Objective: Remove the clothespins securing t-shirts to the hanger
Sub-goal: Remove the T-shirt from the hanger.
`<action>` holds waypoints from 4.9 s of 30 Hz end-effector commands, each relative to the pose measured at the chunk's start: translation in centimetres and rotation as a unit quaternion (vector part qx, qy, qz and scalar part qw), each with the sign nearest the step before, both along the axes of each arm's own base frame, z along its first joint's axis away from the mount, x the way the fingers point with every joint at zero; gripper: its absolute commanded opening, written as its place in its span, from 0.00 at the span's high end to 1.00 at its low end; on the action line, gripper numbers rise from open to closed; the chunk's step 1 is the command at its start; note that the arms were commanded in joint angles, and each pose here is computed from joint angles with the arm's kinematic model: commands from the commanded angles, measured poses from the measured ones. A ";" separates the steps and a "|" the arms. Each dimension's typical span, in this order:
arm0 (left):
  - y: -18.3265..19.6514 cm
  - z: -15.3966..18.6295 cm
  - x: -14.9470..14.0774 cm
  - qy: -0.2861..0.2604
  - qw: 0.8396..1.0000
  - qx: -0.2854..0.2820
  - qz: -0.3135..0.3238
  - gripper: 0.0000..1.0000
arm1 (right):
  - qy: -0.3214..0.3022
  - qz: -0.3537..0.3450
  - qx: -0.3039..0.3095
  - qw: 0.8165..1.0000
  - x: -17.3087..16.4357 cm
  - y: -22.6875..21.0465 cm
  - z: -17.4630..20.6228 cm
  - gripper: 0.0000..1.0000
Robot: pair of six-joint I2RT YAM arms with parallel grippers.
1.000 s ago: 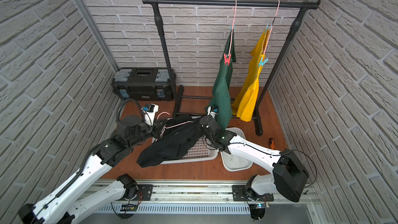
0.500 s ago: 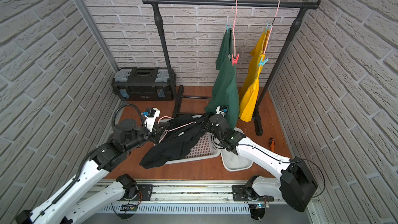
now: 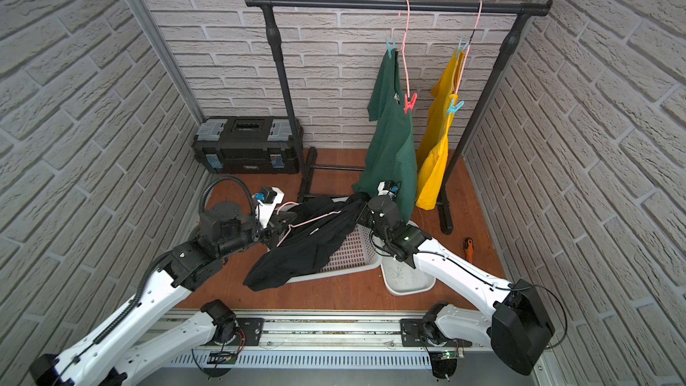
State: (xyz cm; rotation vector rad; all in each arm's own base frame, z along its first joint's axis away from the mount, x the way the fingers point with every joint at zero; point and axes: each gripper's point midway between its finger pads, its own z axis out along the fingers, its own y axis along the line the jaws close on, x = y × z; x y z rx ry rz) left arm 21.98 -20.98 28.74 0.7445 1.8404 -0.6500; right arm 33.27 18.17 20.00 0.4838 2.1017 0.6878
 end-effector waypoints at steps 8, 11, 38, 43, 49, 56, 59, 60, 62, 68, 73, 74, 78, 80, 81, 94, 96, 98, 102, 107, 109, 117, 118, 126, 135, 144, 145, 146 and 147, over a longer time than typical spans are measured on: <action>0.1 -4.7 -4.7 0.065 0.990 0.069 -0.100 1.00 | -0.023 -0.125 0.015 0.992 2.4 -6.7 -0.1 0.98; -0.1 -5.2 -5.7 0.070 0.987 0.075 -0.126 1.00 | -0.021 -0.132 0.020 0.991 2.4 -7.1 -0.5 0.98; 5.7 1.5 5.3 0.006 0.975 0.016 0.223 1.00 | -0.188 0.131 -0.163 0.960 -2.3 8.7 12.3 0.98; 6.1 0.9 5.7 0.018 0.971 0.014 0.239 1.00 | -0.228 0.177 -0.161 0.944 -4.2 12.7 15.5 0.98; 6.5 0.8 5.8 0.018 0.969 0.012 0.245 1.00 | -0.262 0.210 -0.205 0.919 -6.3 16.3 17.4 0.98; 6.5 0.6 5.9 0.020 0.969 0.013 0.246 1.00 | -0.278 0.210 -0.178 0.921 -7.1 16.5 18.4 0.98; 6.4 0.7 5.9 0.019 0.970 0.007 0.244 1.00 | -0.272 0.194 -0.194 0.922 -6.9 15.5 17.2 0.98; 6.4 0.7 5.9 0.019 0.970 0.006 0.243 1.00 | -0.268 0.190 -0.201 0.923 -6.7 15.2 16.6 0.98; 6.3 0.8 6.0 0.019 0.970 0.003 0.241 1.00 | -0.255 0.184 -0.226 0.922 -6.4 14.7 14.6 0.98; 5.8 1.3 6.2 0.019 0.972 -0.008 0.236 1.00 | -0.192 0.155 -0.233 0.941 -5.3 12.0 8.9 0.98; 5.3 2.0 6.5 0.014 0.973 -0.022 0.231 1.00 | -0.148 0.136 -0.240 0.950 -4.7 8.8 5.0 0.98; 5.2 2.0 6.6 0.014 0.973 -0.025 0.230 1.00 | -0.141 0.136 -0.240 0.951 -4.6 8.4 4.3 0.98; 4.7 2.4 7.0 0.013 0.973 -0.037 0.227 1.00 | -0.111 0.146 -0.239 0.953 -4.4 7.4 1.8 0.98; 4.4 2.6 7.2 0.013 0.973 -0.045 0.224 1.00 | -0.092 0.153 -0.238 0.955 -4.3 7.1 0.5 0.98; 4.3 2.7 7.3 0.013 0.974 -0.049 0.223 1.00 | -0.082 0.158 -0.236 0.955 -4.2 7.0 -0.1 0.98; 3.4 3.6 9.1 0.008 0.969 -0.069 0.237 1.00 | -0.005 0.208 -0.223 0.952 -4.0 6.1 -4.4 0.67; 3.0 3.7 9.4 0.006 0.969 -0.071 0.235 1.00 | -0.006 0.211 -0.223 0.952 -4.0 5.9 -4.4 0.61; 2.5 4.2 9.7 -0.001 0.970 -0.081 0.230 1.00 | -0.008 0.216 -0.222 0.951 -4.1 5.8 -4.2 0.56; 1.6 4.9 10.1 -0.012 0.970 -0.096 0.223 1.00 | -0.021 0.214 -0.207 0.954 -4.5 5.3 -3.1 0.41; 0.6 5.8 10.7 -0.019 0.971 -0.100 0.217 1.00 | -0.070 0.228 -0.164 0.957 -5.4 5.5 -0.7 0.30; 0.2 6.2 10.9 -0.025 0.971 -0.103 0.215 1.00 | -0.079 0.238 -0.165 0.954 -5.6 5.6 -0.1 0.29; -0.8 8.1 12.3 -0.064 0.966 -0.109 0.226 1.00 | -0.071 0.253 -0.172 0.950 -5.9 5.9 -0.3 0.24; -0.7 8.3 12.5 -0.071 0.963 -0.108 0.235 1.00 | -0.071 0.255 -0.172 0.949 -5.9 5.9 -0.4 0.23; 0.0 10.3 13.4 -0.121 0.944 -0.137 0.275 1.00 | -0.065 0.260 -0.181 0.946 -6.1 5.7 -1.1 0.07; -0.4 11.4 14.5 -0.139 0.937 -0.146 0.285 1.00 | -0.069 0.256 -0.184 0.947 -6.0 5.3 -0.8 0.03; 1.6 13.9 14.7 -0.173 0.917 -0.151 0.326 1.00 | -0.069 0.248 -0.190 0.947 -6.0 4.4 -0.6 0.00; 1.9 14.2 14.7 -0.175 0.915 -0.154 0.329 1.00 | -0.068 0.247 -0.193 0.947 -6.0 4.2 -0.6 0.00; 2.1 14.4 14.7 -0.175 0.914 -0.155 0.331 1.00 | -0.067 0.245 -0.195 0.947 -6.0 4.0 -0.6 0.00; 2.3 14.6 14.7 -0.176 0.913 -0.157 0.332 1.00 | -0.068 0.242 -0.195 0.948 -6.0 3.7 -0.3 0.00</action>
